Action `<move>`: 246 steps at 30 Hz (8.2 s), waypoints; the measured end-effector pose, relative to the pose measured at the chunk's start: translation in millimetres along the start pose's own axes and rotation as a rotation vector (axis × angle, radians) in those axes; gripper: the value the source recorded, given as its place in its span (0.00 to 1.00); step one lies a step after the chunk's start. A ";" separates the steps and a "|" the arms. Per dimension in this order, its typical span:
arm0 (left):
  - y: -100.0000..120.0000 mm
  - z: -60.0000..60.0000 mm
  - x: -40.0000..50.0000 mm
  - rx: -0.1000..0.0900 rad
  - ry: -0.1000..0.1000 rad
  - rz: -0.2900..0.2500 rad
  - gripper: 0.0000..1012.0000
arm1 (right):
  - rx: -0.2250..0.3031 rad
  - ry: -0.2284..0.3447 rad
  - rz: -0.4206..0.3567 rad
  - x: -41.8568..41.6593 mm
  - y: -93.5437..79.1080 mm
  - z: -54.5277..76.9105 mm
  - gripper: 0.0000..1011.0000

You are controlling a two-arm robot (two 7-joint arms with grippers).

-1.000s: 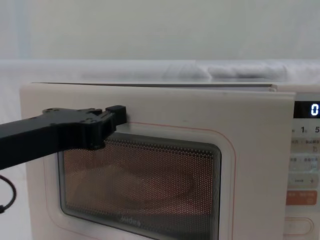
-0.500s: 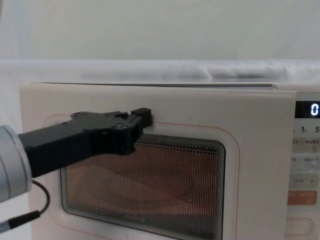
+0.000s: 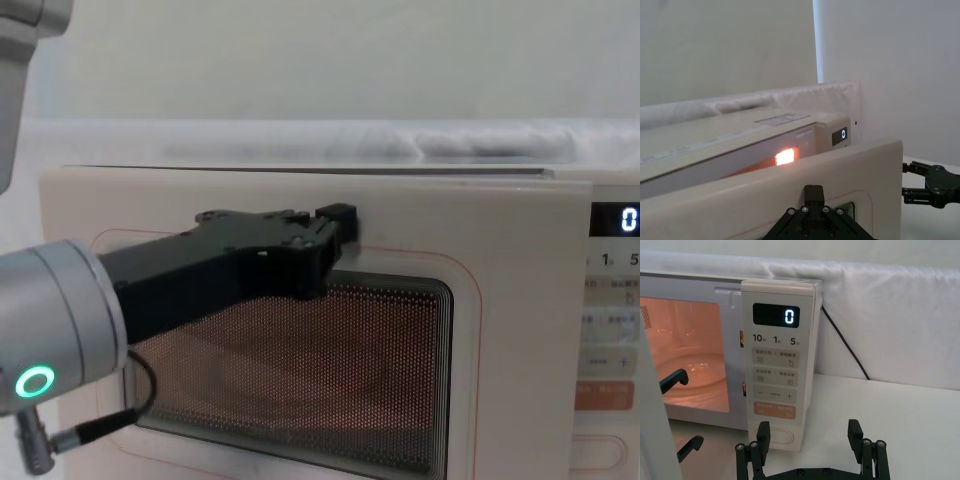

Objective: Press the button to open the microwave door with one hand; close the microwave door with the other hand.

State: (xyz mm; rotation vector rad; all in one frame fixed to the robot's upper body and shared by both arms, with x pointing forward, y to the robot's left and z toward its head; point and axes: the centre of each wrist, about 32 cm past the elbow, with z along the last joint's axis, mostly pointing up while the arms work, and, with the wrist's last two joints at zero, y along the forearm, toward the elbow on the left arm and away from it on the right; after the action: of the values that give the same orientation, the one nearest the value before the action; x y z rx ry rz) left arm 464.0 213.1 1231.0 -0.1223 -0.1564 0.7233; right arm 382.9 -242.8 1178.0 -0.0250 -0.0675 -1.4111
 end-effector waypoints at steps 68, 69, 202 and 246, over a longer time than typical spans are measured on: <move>-62.4 8.7 3.4 0.051 -0.053 0.204 0.00 | 0.000 0.000 0.000 0.0 0.0 0.0 0.99; -62.4 8.8 3.5 0.051 -0.052 0.204 0.00 | 0.000 0.000 0.000 0.0 0.0 0.0 0.99; 104.7 -75.5 -20.0 0.142 -0.035 0.771 0.30 | 0.000 0.000 0.000 0.0 0.0 0.0 0.99; 104.5 -73.9 -19.9 0.141 -0.032 0.766 0.99 | 0.000 0.000 0.000 0.0 0.0 0.0 0.99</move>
State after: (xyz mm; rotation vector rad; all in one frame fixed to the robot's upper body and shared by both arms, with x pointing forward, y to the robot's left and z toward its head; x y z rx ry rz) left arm 395.2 273.3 1139.3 -0.0315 -0.0851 1.4968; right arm 382.9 -242.8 1178.0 -0.0251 -0.0674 -1.4110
